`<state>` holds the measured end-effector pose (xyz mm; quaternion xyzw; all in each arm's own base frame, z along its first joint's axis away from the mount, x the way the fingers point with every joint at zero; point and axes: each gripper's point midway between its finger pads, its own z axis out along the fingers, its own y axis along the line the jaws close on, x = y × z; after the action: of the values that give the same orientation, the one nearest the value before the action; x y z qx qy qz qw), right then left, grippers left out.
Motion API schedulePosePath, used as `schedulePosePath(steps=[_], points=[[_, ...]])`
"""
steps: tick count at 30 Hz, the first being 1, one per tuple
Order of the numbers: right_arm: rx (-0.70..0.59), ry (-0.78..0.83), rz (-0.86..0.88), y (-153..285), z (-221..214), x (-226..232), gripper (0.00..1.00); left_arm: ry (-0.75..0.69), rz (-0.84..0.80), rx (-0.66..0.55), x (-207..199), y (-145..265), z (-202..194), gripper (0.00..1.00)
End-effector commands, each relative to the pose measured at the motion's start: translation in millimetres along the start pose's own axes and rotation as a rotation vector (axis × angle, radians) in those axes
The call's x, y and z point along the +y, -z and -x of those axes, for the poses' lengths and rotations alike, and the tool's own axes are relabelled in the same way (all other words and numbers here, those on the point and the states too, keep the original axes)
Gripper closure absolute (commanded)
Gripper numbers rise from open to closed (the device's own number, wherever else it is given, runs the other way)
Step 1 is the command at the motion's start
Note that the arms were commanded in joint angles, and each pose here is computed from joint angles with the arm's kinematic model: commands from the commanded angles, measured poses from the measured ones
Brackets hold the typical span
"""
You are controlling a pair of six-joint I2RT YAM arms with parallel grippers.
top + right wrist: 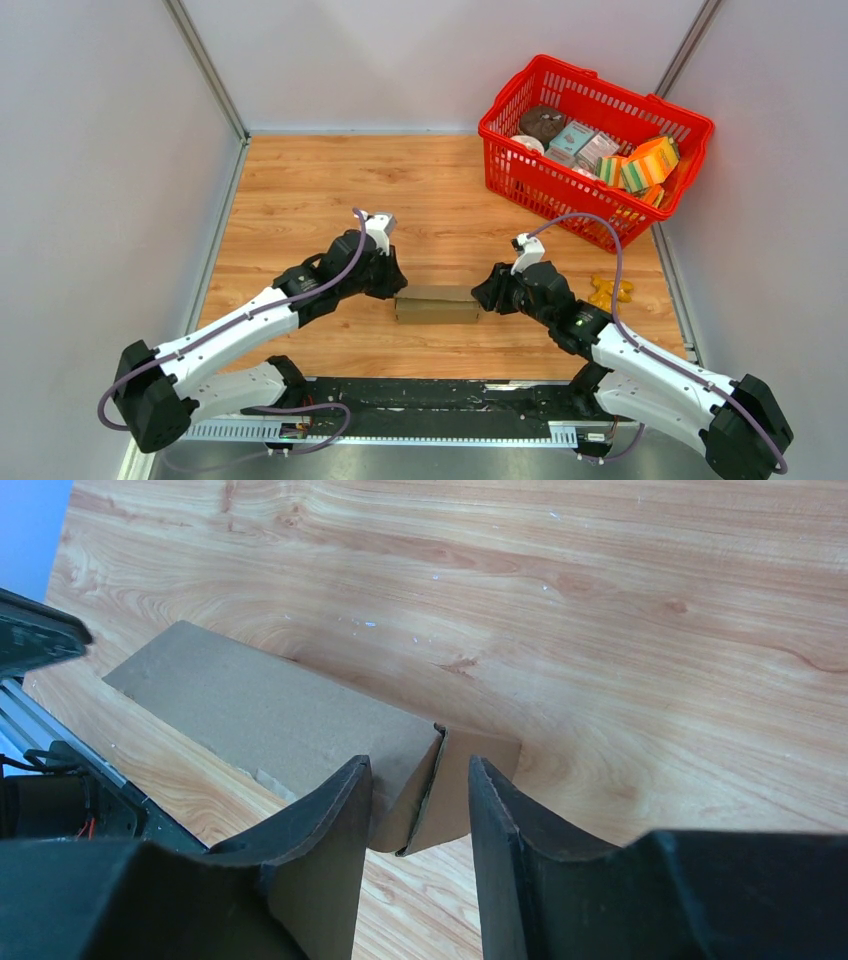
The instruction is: Fold the paper box
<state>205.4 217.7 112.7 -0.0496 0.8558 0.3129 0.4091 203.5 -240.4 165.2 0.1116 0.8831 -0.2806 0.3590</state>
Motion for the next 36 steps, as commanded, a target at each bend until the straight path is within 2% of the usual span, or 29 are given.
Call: schedulePosePath(steps=[1,9,15,21,23,28,31,32,35,36], points=[[0.04,0.027,-0.02,0,-15,-9,0.57,0.012,-0.042,-0.011,-3,-11,-5,0.88],[0.081,0.018,-0.019,5,-18,-6,0.55,0.092,-0.028,0.057,16,-24,-51,0.91],[0.089,0.039,0.052,16,1,19,0.53,0.085,0.001,0.069,25,-22,-59,0.91],[0.122,0.029,0.042,8,-18,9,0.59,0.081,0.02,0.077,33,-20,-67,0.91],[0.152,0.008,0.036,6,-32,3,0.64,0.084,0.026,0.08,36,-20,-71,0.91],[0.178,-0.017,0.022,3,-48,-6,0.68,0.087,0.028,0.085,38,-18,-75,0.91],[0.185,-0.018,0.007,4,-50,-10,0.69,0.081,0.009,0.06,33,-12,-66,0.85],[0.188,-0.018,0.004,5,-51,-10,0.69,0.077,0.0,0.041,29,-5,-59,0.74],[0.195,-0.019,0.033,6,-50,-5,0.69,0.047,0.014,-0.018,28,13,-39,0.53],[0.199,-0.017,0.043,7,-51,-3,0.69,0.03,0.019,-0.027,29,17,-36,0.49]])
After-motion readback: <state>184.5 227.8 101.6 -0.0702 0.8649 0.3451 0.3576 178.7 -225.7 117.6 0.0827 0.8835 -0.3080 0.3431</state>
